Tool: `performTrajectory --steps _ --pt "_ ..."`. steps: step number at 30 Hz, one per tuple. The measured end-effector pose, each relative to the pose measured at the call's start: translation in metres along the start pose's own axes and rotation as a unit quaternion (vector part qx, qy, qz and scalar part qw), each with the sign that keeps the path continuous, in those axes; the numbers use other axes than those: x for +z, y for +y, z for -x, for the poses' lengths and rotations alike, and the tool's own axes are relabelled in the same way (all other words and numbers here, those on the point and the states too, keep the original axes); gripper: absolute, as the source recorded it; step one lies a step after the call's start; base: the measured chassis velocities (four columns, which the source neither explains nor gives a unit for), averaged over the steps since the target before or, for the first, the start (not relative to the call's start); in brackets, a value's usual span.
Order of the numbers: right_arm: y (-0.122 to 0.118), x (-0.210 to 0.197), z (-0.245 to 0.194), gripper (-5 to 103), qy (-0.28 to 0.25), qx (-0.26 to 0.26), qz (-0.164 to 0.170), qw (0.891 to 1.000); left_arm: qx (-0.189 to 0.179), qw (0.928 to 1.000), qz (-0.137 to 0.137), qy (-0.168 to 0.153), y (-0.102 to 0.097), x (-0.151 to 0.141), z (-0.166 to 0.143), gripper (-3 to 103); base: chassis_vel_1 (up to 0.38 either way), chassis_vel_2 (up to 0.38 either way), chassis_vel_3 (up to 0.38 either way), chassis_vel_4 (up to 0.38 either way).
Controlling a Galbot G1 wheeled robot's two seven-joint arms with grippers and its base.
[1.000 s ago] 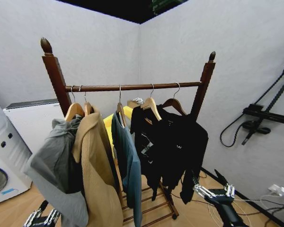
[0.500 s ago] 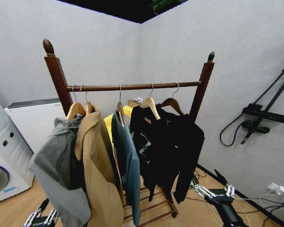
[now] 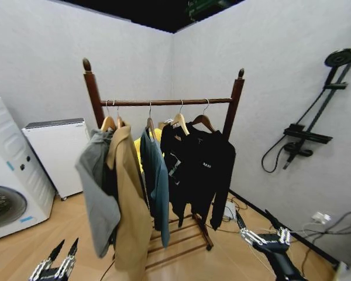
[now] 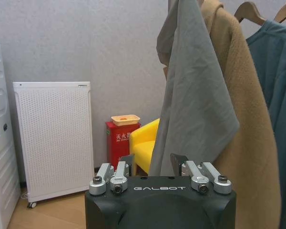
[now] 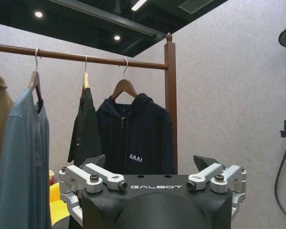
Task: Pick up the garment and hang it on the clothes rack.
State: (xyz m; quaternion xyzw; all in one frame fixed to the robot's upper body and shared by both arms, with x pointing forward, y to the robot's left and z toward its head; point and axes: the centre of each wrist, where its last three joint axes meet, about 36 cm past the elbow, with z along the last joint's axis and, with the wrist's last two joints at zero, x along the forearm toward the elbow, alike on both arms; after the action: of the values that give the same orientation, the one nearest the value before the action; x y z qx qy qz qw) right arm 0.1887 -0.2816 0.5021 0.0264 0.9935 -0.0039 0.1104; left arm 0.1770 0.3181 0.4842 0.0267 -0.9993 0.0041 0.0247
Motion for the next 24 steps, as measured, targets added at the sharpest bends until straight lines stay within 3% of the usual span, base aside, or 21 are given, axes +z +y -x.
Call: performTrajectory --steps 6,24 --pt "0.0 0.0 0.0 100 0.0 0.0 0.0 1.0 0.0 1.0 0.0 0.0 0.0 0.0 0.0 46 0.165 -0.112 -0.183 0.164" --pt "0.0001 -0.0001 0.0 100 0.0 0.0 0.0 1.0 0.0 1.0 0.0 0.0 0.0 0.0 0.0 46 -0.077 -0.049 -0.045 -0.069"
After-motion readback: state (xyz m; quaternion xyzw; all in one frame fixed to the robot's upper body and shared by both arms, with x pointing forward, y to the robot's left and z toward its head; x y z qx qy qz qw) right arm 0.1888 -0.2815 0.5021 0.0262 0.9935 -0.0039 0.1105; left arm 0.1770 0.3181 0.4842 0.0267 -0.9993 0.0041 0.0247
